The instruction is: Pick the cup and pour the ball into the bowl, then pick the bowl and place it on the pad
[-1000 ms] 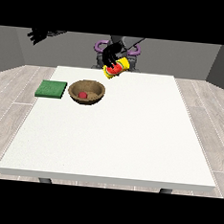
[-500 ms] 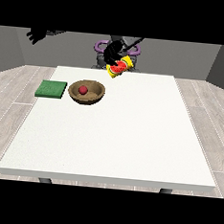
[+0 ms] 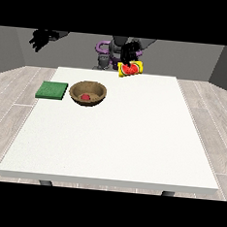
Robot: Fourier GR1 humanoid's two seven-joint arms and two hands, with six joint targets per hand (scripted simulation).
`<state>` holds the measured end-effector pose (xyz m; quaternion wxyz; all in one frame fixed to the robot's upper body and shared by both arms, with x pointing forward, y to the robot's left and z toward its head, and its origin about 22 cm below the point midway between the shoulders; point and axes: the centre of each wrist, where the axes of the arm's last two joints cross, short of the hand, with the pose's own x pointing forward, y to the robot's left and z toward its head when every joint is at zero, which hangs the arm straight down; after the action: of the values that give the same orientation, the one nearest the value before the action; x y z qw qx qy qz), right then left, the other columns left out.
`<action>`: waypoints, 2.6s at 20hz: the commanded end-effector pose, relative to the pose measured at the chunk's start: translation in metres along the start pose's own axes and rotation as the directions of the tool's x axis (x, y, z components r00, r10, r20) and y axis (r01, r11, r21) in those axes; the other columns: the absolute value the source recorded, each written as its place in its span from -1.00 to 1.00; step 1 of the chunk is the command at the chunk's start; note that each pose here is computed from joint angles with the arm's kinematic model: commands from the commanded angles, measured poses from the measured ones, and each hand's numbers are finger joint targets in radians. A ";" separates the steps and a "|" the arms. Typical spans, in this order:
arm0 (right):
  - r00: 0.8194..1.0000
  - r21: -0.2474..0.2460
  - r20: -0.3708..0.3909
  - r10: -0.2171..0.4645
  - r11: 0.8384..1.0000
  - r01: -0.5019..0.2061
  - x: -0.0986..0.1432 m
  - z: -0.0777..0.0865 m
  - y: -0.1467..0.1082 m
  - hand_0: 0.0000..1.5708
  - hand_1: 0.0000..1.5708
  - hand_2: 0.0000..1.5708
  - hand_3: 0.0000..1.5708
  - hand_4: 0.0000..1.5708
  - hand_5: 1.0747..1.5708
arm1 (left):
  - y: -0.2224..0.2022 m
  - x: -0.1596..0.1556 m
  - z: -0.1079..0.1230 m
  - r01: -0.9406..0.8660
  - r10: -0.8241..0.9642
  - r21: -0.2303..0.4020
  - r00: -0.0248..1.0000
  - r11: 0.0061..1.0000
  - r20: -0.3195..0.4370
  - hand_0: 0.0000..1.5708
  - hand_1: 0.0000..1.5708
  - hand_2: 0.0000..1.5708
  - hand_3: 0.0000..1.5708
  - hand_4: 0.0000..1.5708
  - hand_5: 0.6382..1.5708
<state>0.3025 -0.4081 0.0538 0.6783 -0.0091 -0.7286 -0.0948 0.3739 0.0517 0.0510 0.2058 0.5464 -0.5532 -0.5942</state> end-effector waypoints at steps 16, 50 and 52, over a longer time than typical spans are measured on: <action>0.984 0.004 0.159 -0.076 0.997 0.076 0.021 -0.030 0.069 -1.00 -1.00 -1.00 -0.77 -0.27 0.99 | -0.017 -0.014 0.089 -0.943 1.000 0.332 -0.011 -0.002 -0.025 -1.00 -1.00 -1.00 -1.00 0.13 0.77; 0.988 -0.107 0.066 -0.138 0.984 0.144 -0.107 -0.037 0.077 -1.00 -1.00 -1.00 -1.00 -0.39 0.98 | 0.016 -0.053 0.126 -0.962 0.986 0.243 -0.091 -0.124 0.140 -1.00 -1.00 -1.00 -1.00 0.20 0.68; 0.980 -0.112 0.047 -0.191 0.974 0.195 -0.114 -0.033 0.081 -1.00 -1.00 -1.00 -1.00 -0.26 0.88 | 0.013 -0.049 0.129 -0.962 0.984 0.246 -0.077 -0.117 0.163 -1.00 -1.00 -1.00 -1.00 0.21 0.69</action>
<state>0.3495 -0.3232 -0.0477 0.6363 -0.0079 -0.7515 -0.1739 0.2737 0.1539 0.0474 0.5276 0.0067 -0.8369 -0.1452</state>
